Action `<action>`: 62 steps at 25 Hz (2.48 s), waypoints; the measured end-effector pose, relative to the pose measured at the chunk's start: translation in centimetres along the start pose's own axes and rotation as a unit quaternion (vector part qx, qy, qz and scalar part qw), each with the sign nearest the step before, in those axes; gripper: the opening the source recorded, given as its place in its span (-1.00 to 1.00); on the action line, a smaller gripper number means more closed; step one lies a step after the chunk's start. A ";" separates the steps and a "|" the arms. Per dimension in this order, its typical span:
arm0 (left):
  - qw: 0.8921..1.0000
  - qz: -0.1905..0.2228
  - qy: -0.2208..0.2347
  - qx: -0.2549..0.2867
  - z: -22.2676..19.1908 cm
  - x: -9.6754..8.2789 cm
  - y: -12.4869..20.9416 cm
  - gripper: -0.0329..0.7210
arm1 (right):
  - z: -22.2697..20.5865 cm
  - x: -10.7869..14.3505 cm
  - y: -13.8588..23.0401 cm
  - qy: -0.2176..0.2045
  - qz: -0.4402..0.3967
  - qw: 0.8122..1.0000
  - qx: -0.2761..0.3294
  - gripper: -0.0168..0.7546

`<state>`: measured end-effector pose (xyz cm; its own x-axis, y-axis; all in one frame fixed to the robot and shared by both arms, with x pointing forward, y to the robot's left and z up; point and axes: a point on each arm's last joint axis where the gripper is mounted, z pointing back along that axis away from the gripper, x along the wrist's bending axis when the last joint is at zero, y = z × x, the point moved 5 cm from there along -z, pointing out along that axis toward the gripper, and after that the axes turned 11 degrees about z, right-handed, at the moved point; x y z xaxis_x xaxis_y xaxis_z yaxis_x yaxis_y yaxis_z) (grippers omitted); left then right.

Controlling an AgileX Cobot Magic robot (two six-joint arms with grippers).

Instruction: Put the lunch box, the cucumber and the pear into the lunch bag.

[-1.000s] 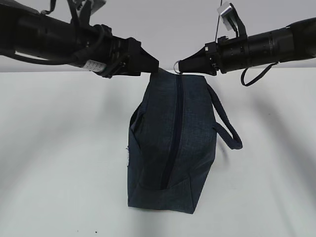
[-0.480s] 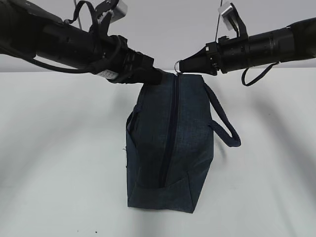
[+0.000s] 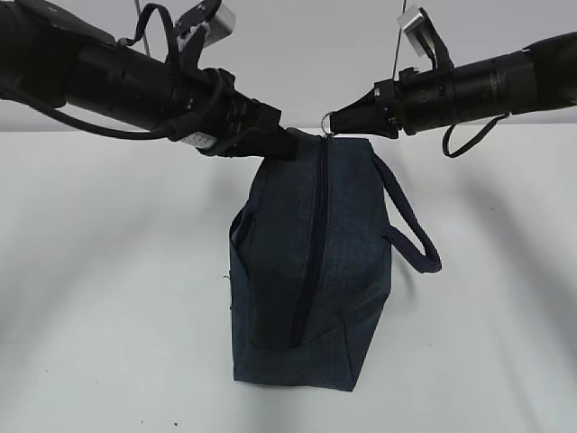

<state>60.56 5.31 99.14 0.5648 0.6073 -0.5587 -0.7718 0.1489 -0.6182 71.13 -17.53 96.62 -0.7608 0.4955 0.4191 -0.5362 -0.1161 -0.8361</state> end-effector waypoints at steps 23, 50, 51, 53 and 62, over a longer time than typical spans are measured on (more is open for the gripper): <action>0.998 -0.050 0.049 -0.004 2.5 -3.7 -2.0 -0.85 | -0.6 -4.4 2.8 -0.029 -0.074 0.997 -0.004 -0.94; 0.996 -0.001 -0.047 -0.070 0.5 2.3 -3.8 -0.32 | 2.9 -5.5 -1.7 0.084 0.063 0.984 0.141 -0.11; 0.996 -0.001 -0.047 -0.073 0.6 2.4 -3.9 -0.26 | 3.4 -5.4 -2.2 0.096 0.066 0.982 0.148 -0.11; 0.996 -0.004 -0.048 -0.077 1.0 2.2 -4.1 -0.21 | 4.5 -5.0 -3.0 0.120 0.066 0.976 0.167 -0.10; 0.989 -0.043 -0.072 -0.122 6.6 1.4 -6.9 -0.17 | 8.9 -2.6 -5.5 0.219 0.022 0.952 0.214 -0.07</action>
<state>64.77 10.26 106.25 0.5644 0.7076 -0.4252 -0.6198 0.0230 -0.7844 72.80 -25.82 103.25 -0.6113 0.7821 0.1208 -0.6785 -0.4393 -0.5888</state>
